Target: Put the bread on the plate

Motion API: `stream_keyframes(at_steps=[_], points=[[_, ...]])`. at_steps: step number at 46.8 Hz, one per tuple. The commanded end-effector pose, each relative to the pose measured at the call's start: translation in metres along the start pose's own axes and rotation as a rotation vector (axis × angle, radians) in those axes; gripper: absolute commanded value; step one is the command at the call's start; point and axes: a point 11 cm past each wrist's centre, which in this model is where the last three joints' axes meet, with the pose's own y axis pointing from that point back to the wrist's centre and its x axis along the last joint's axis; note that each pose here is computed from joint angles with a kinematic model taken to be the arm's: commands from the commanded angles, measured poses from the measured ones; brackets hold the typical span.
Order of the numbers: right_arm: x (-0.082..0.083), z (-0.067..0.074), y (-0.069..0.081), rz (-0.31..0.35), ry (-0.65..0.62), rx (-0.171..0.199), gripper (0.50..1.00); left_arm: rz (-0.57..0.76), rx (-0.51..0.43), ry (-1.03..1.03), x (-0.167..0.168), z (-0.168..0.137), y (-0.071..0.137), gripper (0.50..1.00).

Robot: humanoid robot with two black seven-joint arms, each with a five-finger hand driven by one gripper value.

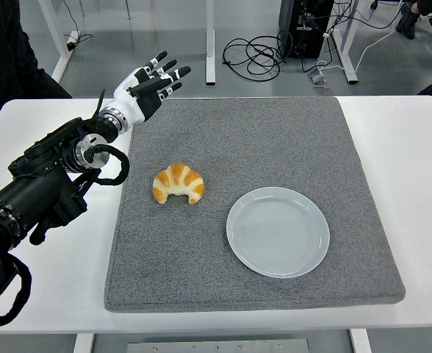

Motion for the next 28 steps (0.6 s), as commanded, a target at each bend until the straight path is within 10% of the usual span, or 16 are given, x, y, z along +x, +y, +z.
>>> stream_keyframes(at_steps=[1,28], points=[[0.0000,0.0000,0.0000,0.000,0.001,0.000,1.000,-0.001,0.000,-0.004,-0.0002,-0.0002,0.0000,0.981],[0.0000,0.0000,0.0000,0.000,-0.001,0.000,1.000,0.004,-0.033,0.003,0.0011,0.0033,0.0003,0.981]])
